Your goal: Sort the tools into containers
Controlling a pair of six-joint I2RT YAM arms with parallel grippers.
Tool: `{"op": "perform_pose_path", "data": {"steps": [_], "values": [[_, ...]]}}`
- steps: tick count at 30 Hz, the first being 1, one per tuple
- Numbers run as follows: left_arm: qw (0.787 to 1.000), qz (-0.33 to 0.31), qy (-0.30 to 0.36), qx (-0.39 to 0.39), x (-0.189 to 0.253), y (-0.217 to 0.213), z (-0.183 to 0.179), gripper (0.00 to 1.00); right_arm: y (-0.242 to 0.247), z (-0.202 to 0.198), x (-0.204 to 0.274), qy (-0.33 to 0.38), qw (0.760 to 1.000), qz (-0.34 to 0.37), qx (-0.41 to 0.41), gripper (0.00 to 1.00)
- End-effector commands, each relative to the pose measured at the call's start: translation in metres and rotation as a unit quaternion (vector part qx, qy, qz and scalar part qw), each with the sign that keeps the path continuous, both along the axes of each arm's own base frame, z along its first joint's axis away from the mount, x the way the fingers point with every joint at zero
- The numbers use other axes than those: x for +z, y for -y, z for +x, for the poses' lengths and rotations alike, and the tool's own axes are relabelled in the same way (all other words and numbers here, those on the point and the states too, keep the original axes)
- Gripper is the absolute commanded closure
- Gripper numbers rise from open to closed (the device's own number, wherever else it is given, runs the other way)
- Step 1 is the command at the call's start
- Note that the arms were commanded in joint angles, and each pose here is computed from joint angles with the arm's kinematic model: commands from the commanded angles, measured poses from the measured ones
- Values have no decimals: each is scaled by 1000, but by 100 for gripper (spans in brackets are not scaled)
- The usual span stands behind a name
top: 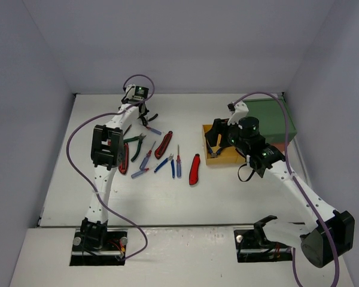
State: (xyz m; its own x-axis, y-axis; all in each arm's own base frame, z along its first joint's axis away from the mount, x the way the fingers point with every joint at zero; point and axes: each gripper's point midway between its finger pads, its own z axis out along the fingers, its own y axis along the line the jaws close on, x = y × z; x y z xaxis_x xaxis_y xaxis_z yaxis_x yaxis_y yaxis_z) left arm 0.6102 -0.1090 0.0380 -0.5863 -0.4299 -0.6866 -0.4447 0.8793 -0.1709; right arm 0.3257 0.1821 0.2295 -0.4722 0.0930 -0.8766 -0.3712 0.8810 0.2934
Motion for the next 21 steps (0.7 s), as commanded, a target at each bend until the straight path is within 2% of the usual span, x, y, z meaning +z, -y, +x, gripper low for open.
{"op": "perform_pose_path", "data": {"steps": [1,4,7,9,14,21], "values": [[996,-26,81,-5,72,4,14,100,-11,6,25,30,999,21,8,36],[993,-49,107,-4,108,7,5,100,-17,12,31,31,999,25,10,36],[990,-82,111,7,120,11,-9,100,-27,17,33,25,999,30,12,36],[981,-130,142,0,156,24,-20,100,-39,22,36,21,999,35,16,36],[965,-201,164,-40,197,66,-71,100,-58,33,39,1,998,62,6,35],[946,-254,181,-83,237,107,-136,100,-90,43,56,2,995,102,21,35]]}}
